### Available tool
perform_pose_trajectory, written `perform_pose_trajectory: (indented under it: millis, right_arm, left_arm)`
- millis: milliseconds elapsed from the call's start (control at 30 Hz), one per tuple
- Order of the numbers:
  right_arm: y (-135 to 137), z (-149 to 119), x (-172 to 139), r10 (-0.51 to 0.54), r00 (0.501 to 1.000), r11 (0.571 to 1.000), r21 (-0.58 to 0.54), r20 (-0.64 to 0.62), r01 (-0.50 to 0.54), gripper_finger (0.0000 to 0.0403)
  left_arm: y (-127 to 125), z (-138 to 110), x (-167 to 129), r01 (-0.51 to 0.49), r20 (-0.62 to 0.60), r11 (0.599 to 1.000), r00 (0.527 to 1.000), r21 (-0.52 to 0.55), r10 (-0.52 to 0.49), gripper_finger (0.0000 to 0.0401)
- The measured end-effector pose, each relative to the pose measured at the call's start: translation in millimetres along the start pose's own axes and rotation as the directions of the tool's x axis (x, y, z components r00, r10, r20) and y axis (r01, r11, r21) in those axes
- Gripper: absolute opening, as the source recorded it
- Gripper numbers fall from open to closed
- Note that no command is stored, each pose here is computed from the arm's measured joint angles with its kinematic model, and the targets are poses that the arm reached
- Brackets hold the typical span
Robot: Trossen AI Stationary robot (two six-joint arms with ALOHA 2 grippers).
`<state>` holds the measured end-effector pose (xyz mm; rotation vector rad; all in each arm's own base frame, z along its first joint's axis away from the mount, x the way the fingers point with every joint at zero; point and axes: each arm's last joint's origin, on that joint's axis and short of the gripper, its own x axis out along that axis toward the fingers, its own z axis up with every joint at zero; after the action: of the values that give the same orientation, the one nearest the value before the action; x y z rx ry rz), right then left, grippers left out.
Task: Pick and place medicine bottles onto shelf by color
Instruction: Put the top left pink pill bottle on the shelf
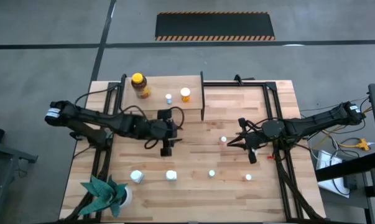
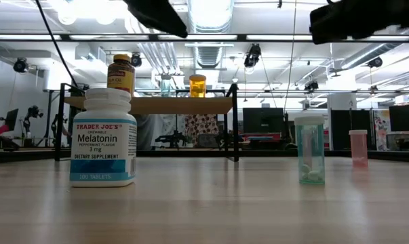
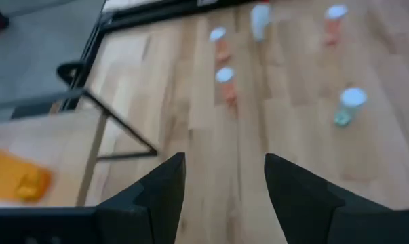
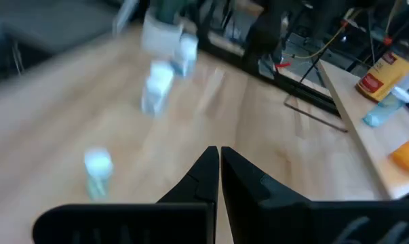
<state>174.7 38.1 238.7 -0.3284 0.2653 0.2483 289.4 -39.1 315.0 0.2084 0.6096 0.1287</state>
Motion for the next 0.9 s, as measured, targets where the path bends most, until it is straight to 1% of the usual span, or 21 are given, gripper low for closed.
perform_pose_trajectory:
  millis: [33,100,167,233,267,367,467,533,600,667,733,833,900]
  right_arm:
    - [0,2,0,0.010,1.000,0.999,0.036,0.023,-0.011,0.0009]
    - [-1,9,1,0.016,0.995,0.997,0.070,0.096,-0.023,0.0009]
    - [-3,14,0,0.000,0.991,0.998,0.062,0.133,-0.009,0.0009]
    - [-5,19,-1,-0.023,0.986,1.000,0.012,0.168,0.021,0.0009]
    - [-6,19,-1,-0.033,0.986,0.999,0.017,0.166,0.031,0.0009]
    - [-5,17,0,-0.035,0.989,0.993,0.119,0.143,0.018,0.0009]
    - [-4,15,5,-0.028,0.992,0.994,0.105,0.126,0.015,0.0012]
    - [-3,13,11,-0.023,0.994,0.992,0.128,0.111,0.009,0.0022]
    - [-3,11,17,-0.022,0.995,0.988,0.152,0.099,0.007,0.0042]
    - [-4,10,23,-0.049,0.996,0.986,0.160,0.076,0.037,0.0072]
    - [-6,15,29,-0.088,0.995,0.984,0.163,0.057,0.077,0.0108]
    - [-11,26,39,-0.139,0.990,0.978,0.163,0.026,0.133,0.0168]
    - [-14,33,43,-0.126,0.991,0.970,0.202,-0.046,0.133,0.0204]
  left_arm:
    - [-3,1,0,-0.001,0.021,1.000,1.000,0.003,0.001,0.0185]
    - [-6,2,0,-0.002,0.058,1.000,0.998,0.018,0.001,0.0185]
    - [-7,2,0,-0.007,0.089,0.999,0.996,0.041,0.004,0.0185]
    - [-6,2,0,-0.024,0.122,0.997,0.992,0.069,0.016,0.0185]
    - [-6,1,0,-0.035,0.134,0.996,0.991,0.080,0.025,0.0185]
    - [-2,2,-5,-0.086,0.160,0.992,0.985,0.089,0.071,0.0185]
    - [2,3,-11,-0.133,0.183,0.987,0.976,0.084,0.116,0.0185]
    - [3,2,-13,-0.141,0.209,0.987,0.970,0.072,0.124,0.0185]
    - [3,-1,-15,-0.149,0.237,0.986,0.963,0.076,0.127,0.0185]
    - [3,-5,-17,-0.157,0.258,0.984,0.957,0.083,0.131,0.0185]
    - [4,-8,-18,-0.167,0.291,0.983,0.947,0.074,0.139,0.0185]
    - [6,-14,-23,-0.212,0.357,0.976,0.917,0.057,0.178,0.0185]
    - [8,-18,-27,-0.250,0.395,0.967,0.893,0.040,0.214,0.0185]
